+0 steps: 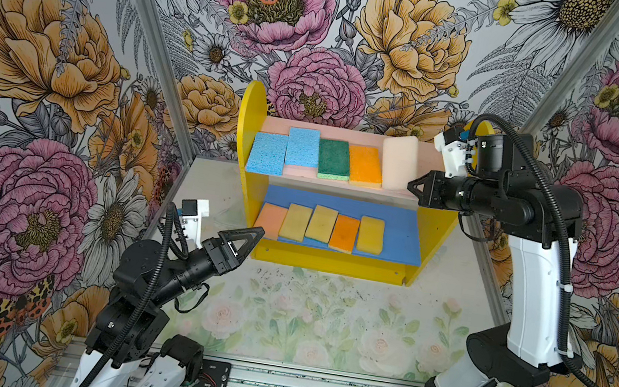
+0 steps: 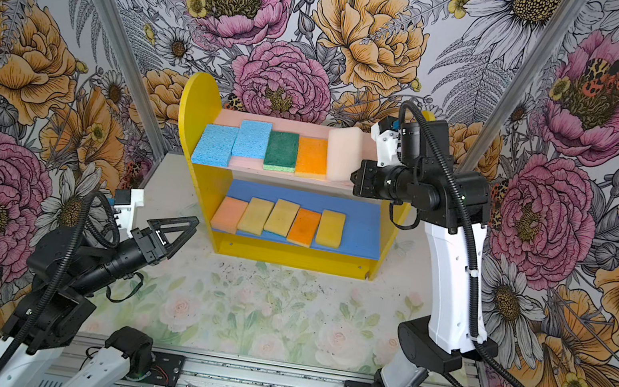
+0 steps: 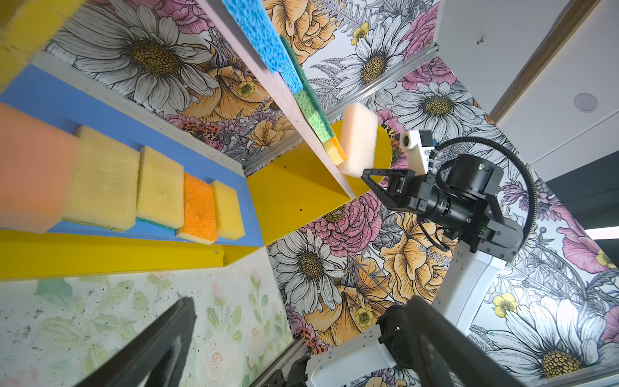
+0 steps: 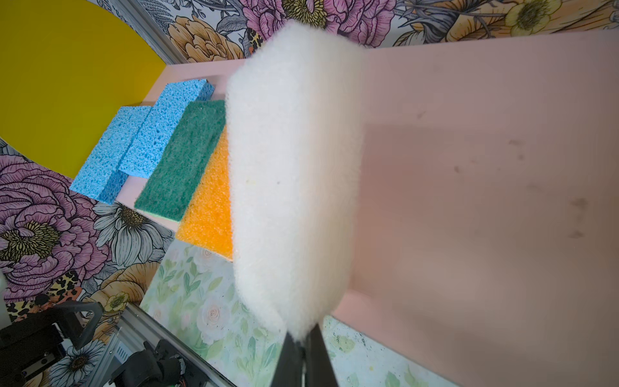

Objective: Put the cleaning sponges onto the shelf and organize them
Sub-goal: 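Lower the pale pink sponge onto the top shelf beside the orange sponge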

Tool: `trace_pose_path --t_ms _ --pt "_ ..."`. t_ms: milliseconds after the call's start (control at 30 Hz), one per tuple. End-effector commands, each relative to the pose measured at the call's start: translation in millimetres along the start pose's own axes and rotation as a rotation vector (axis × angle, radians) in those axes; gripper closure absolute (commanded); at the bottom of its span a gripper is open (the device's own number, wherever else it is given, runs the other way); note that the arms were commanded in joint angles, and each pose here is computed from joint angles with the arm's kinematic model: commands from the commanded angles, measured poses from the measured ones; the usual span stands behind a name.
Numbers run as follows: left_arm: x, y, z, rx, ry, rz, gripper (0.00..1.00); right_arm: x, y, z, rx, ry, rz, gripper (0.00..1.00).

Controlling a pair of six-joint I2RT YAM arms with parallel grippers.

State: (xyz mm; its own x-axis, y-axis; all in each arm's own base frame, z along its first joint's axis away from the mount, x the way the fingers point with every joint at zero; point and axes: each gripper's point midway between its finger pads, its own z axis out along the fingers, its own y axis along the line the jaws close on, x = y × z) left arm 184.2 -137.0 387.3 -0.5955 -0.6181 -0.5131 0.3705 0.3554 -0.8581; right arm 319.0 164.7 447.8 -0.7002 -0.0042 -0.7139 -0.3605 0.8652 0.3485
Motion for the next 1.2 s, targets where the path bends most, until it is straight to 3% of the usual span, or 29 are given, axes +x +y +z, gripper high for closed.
trace_pose_path --t_ms 0,300,800,967,1167 --pt "3.5 -1.7 -1.1 0.019 0.027 -0.011 0.01 -8.3 4.2 0.5 -0.038 -0.022 0.013 1.0" --pt "0.1 3.0 -0.9 0.009 0.026 -0.03 0.01 -15.7 -5.4 -4.2 -0.029 -0.051 0.035 0.68" --pt "1.9 10.6 -1.1 -0.002 0.028 -0.047 0.01 -24.8 -0.4 -22.5 -0.049 -0.125 0.045 0.56" --pt "2.3 11.3 -1.5 -0.001 0.028 -0.049 0.01 -24.0 -14.0 -10.4 -0.011 -0.103 0.058 0.41" --pt "3.8 14.0 -3.2 -0.007 0.026 -0.059 0.01 -28.9 -14.0 7.7 -0.048 -0.089 0.075 0.41"
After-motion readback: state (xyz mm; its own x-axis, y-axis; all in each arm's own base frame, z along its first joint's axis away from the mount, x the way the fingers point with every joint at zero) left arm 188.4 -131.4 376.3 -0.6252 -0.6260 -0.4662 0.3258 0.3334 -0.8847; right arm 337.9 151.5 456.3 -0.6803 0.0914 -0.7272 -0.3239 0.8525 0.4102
